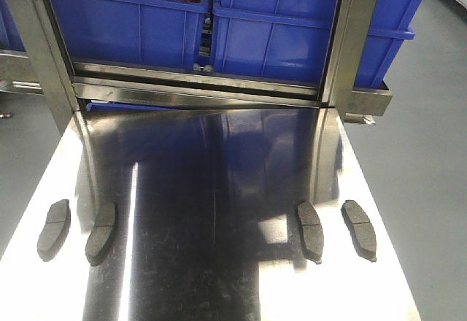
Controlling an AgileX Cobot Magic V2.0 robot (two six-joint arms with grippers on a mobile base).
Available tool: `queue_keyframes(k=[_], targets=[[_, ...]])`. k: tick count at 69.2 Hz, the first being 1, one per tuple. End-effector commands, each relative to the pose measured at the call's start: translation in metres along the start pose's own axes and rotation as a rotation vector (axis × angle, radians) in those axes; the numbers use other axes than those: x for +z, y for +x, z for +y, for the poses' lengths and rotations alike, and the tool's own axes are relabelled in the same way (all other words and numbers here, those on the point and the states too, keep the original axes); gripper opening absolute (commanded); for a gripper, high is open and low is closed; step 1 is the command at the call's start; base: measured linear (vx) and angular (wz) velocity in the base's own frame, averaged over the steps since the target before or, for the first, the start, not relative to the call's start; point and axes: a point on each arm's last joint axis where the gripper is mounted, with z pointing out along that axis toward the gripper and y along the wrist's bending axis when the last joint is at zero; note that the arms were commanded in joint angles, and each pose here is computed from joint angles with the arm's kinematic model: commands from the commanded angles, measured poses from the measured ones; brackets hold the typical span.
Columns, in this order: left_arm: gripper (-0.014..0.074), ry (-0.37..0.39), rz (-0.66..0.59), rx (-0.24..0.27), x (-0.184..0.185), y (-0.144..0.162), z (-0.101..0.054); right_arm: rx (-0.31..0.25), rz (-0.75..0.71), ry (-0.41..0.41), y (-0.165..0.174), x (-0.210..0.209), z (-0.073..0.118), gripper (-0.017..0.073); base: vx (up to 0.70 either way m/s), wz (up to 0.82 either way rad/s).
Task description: Move and align brake pads A on conveyor
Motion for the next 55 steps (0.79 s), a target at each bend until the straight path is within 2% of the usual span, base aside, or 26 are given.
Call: queue_keyframes(k=[1,9,15,22,29,35,43,55], targets=[[-0.0005,0.001,-0.045,-0.013,0.0046,-0.0193,0.0006,-0.008,-0.063,0.004,-0.0001,-0.0004,-0.0004,-0.0006,0.00,0.00],[0.0041,0.001,-0.056,-0.013,0.0044,-0.0200,0.0006,-0.008,-0.063,0.004,-0.0001,-0.0004,-0.0004,-0.0006,0.00,0.00],[0.0140,0.001,-0.056,-0.013,0.0038,-0.0198,0.0006,-0.008,-0.063,0.004,-0.0001,-0.0004,-0.0004,-0.0006,0.00,0.00],[0.0347,0.001,-0.055,-0.013,0.0038,-0.0197,0.0006,-0.008,-0.063,0.004,-0.0001,-0.0004,-0.0004,-0.0006,0.00,0.00],[0.0589,0.001,-0.052,-0.013,0.0038,-0.0195,0.0006,-0.008,-0.063,0.004,-0.0001,-0.0004,-0.0004,-0.0006,0.00,0.00],[0.0729,0.001,-0.053,-0.013,0.0038,-0.0195,0.0006,-0.008,-0.063,0.004,-0.0001,-0.0004,-0.0004,-0.0006,0.00,0.00],[0.0725,0.001,-0.053,-0.014,0.0038,-0.0195,0.0006,-0.008,-0.063,0.004,-0.0001,-0.0004,-0.0004,-0.0006,0.00,0.00],[0.0671,0.001,-0.055,-0.015,0.0038,-0.0197,0.0006,-0.008,-0.063,0.004,-0.0001,-0.0004,-0.0004,-0.0006,0.00,0.00]])
